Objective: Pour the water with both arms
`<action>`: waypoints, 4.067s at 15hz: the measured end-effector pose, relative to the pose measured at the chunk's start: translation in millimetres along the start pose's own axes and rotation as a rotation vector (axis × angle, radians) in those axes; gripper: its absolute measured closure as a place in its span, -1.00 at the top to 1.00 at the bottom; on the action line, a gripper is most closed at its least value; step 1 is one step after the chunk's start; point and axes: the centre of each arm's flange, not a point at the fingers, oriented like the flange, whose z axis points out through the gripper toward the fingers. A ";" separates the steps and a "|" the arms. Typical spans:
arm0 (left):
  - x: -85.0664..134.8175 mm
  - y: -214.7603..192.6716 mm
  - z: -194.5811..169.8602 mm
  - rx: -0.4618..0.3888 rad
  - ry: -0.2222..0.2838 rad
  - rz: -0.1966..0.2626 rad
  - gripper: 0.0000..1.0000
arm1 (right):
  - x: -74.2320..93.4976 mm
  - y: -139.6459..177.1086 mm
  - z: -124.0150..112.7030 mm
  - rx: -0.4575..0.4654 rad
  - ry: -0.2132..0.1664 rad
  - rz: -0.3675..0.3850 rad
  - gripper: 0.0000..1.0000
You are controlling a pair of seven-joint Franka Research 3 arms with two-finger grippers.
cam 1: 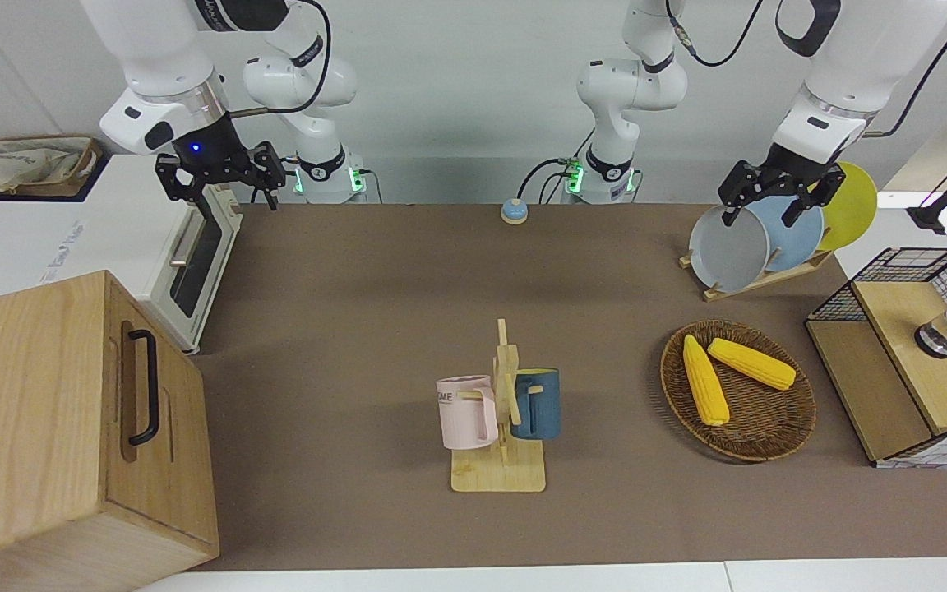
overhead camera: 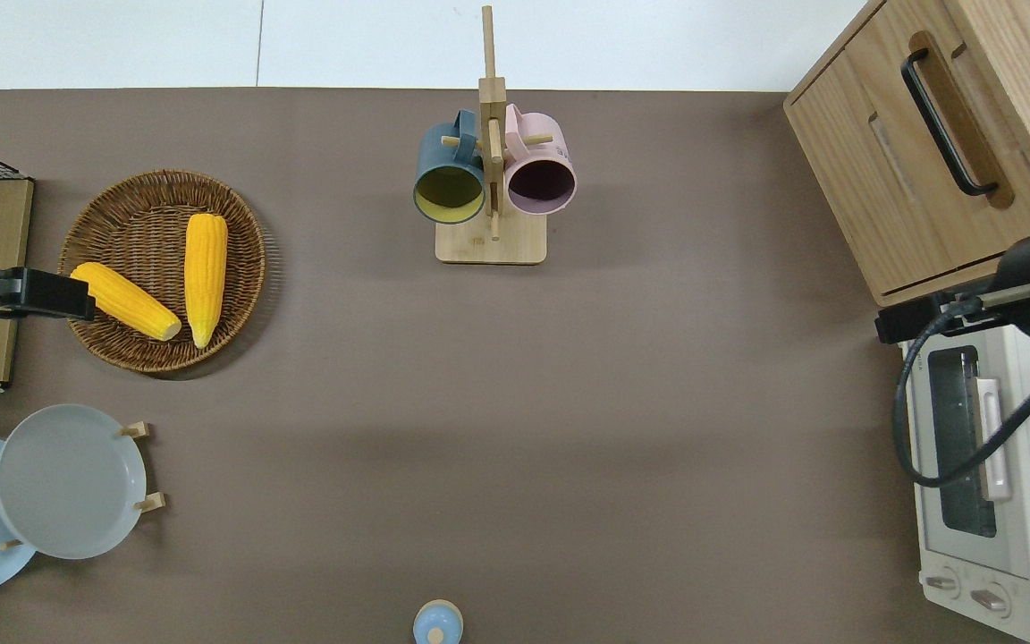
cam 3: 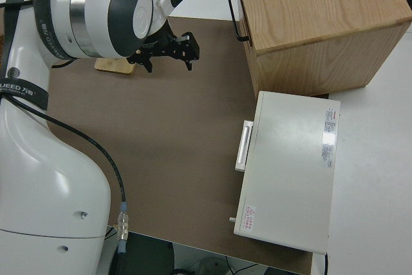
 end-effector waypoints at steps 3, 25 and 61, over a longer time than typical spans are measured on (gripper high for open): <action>0.0 0.7 0.0 -0.001 0.000 0.005 1.00 | -0.9 11.3 0.0 0.001 0.001 0.021 0.97; -20.2 -145.9 9.7 0.006 -0.016 0.092 0.99 | 56.5 -85.1 15.8 -0.065 0.269 -0.388 0.96; -32.8 -363.8 86.3 0.024 0.536 -0.005 0.99 | 148.7 -237.2 170.0 -0.137 0.532 -0.679 0.67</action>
